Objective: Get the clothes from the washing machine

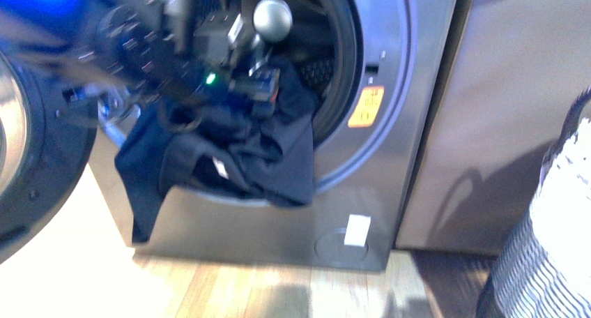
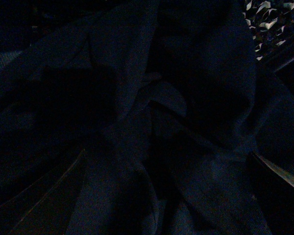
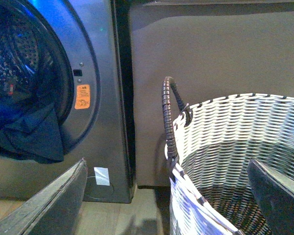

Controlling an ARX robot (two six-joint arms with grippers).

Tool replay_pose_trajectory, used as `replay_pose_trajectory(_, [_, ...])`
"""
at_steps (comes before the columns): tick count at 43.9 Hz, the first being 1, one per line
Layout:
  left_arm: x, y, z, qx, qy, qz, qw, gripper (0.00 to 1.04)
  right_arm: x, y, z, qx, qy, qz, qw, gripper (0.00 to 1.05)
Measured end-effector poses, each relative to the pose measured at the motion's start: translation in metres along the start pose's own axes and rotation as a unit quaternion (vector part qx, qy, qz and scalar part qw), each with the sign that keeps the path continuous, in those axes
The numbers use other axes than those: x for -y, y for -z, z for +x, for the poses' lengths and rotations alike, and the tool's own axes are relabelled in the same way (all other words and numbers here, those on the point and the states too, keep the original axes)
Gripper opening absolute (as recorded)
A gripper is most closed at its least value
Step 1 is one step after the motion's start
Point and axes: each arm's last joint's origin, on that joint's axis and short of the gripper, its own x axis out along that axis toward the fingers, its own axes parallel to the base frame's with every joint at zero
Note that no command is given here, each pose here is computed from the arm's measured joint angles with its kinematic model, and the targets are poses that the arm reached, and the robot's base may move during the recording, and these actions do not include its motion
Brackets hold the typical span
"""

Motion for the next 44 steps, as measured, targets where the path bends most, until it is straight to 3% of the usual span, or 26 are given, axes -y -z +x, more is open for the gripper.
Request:
replay_pose_trajectory(13, [-0.004,0.004,0.031,-0.065,-0.037,-0.005,0.997,0.98,0.000,0.000,0.000,0.000,0.000,0.000,1.000,0.97])
replay_pose_trajectory(23, [-0.007,0.003,0.048,-0.081,-0.058,0.003,0.995,0.98,0.000,0.000,0.000,0.000,0.000,0.000,1.000,0.97])
replay_pose_trajectory(44, [-0.011,0.015,0.058,-0.162,-0.112,0.008,0.980,0.98,0.000,0.000,0.000,0.000,0.000,0.000,1.000,0.97])
